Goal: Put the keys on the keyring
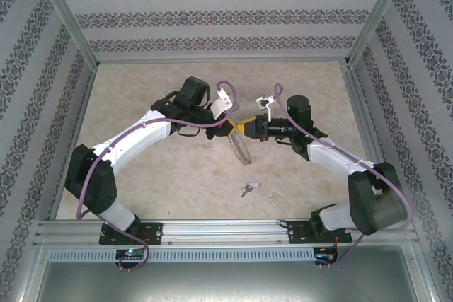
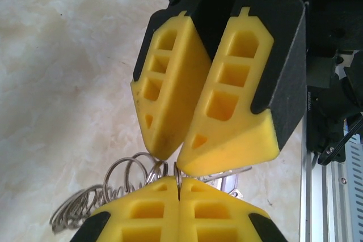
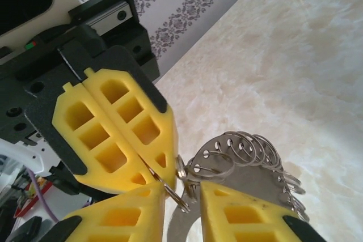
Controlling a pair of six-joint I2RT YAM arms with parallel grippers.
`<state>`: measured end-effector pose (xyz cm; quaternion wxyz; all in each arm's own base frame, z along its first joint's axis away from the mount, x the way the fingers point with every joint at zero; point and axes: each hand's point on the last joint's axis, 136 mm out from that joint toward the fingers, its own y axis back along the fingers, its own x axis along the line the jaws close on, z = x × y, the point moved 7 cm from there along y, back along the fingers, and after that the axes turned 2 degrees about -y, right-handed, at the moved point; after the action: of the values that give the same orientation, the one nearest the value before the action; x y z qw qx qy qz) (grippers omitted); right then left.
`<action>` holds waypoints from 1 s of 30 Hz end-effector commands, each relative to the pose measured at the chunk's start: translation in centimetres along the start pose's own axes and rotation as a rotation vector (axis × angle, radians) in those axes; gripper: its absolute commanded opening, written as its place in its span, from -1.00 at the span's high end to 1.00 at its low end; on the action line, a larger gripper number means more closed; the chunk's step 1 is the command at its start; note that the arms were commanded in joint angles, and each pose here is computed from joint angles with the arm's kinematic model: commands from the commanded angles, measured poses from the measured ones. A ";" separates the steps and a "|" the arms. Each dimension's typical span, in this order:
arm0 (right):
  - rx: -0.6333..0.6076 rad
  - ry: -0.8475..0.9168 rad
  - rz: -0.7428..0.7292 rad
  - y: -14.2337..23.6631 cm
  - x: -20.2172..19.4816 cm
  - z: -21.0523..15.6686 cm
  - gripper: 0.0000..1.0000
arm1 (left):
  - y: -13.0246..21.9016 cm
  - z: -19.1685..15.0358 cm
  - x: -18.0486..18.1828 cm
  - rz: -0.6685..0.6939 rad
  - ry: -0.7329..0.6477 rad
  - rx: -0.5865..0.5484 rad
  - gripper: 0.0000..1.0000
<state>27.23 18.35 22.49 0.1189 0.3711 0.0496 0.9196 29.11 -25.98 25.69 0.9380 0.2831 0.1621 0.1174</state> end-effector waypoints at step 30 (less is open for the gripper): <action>0.057 0.030 0.136 -1.3 0.6 1.3 0.71 | 1.9 3.7 0.0 -0.067 -0.055 -0.124 1.00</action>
<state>28.06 19.05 23.34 0.0760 0.3671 0.0485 0.9258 29.89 -25.22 26.75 0.9391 0.2702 0.1795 0.1135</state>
